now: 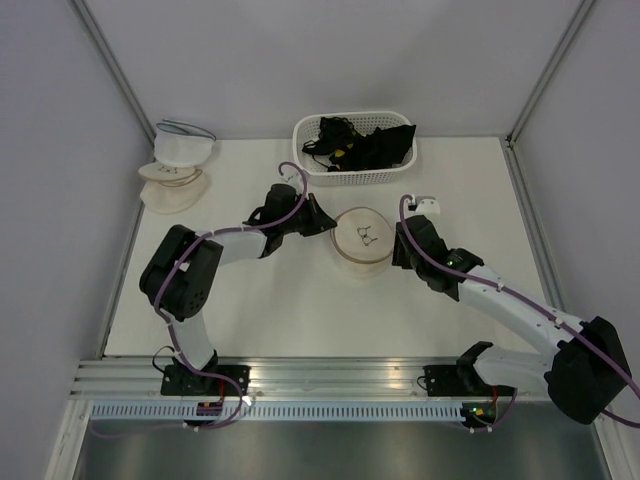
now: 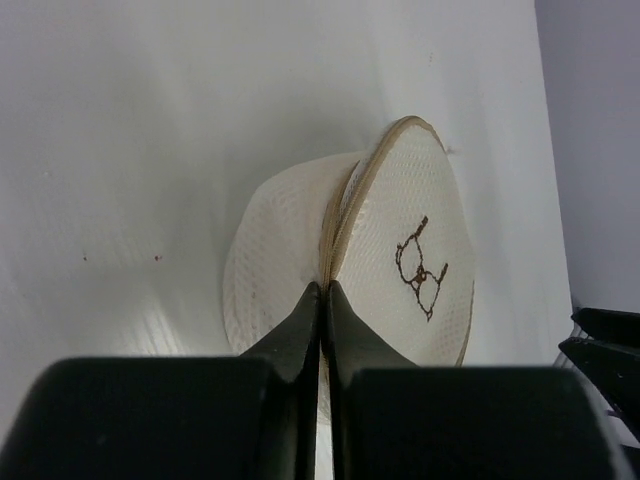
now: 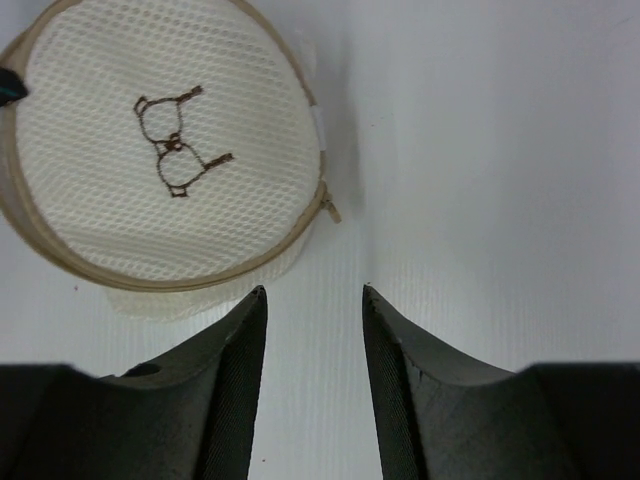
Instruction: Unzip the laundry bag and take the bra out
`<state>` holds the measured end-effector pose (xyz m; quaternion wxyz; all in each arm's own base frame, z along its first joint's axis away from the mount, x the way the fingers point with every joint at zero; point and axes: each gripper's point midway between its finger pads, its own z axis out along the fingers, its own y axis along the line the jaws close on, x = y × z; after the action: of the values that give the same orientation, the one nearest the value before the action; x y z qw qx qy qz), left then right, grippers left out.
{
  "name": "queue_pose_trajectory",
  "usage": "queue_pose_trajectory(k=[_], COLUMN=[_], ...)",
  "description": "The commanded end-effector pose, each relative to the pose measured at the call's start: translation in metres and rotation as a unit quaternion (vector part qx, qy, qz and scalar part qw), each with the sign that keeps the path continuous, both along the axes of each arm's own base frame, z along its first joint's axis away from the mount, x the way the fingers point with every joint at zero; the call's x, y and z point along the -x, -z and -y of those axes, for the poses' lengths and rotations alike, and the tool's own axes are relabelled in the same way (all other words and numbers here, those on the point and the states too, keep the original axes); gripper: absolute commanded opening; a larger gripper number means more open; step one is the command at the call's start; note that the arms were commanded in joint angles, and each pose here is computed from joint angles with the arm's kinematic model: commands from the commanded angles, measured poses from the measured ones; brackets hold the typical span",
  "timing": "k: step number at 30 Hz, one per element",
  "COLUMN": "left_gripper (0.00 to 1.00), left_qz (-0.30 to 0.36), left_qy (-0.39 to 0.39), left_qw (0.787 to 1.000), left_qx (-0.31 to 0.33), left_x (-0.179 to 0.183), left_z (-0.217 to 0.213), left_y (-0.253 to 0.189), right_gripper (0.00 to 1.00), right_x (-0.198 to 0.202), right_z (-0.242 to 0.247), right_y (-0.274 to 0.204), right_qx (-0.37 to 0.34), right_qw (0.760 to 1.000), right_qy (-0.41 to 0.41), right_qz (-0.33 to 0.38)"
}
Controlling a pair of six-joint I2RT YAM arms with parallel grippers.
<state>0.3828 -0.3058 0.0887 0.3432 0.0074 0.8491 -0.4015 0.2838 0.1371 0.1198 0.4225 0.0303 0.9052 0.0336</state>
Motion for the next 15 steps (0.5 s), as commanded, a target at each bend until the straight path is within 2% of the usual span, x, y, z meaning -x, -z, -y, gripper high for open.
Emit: queue_pose_trajectory(k=[1,9,15], left_gripper=[0.02,0.02,0.02], left_qz=[0.028,0.024,0.019], left_qy=[0.021,0.069,0.103], left_qw=[0.998,0.986,0.961], left_qx=[0.049,0.151,0.257], left_x=[0.002,0.036,0.064], left_z=[0.013,0.024,0.027], left_y=[-0.025,-0.051,-0.082], right_gripper=[0.49,0.57,0.64], right_x=[-0.004,-0.019,-0.029], right_z=[-0.03,-0.06,-0.076], right_y=[-0.018,-0.029,-0.033], right_qx=[-0.058,-0.098,-0.119], right_qw=[0.996,0.99,0.986], right_qy=[-0.061,-0.094,-0.108], right_qz=[0.027,0.034,0.041])
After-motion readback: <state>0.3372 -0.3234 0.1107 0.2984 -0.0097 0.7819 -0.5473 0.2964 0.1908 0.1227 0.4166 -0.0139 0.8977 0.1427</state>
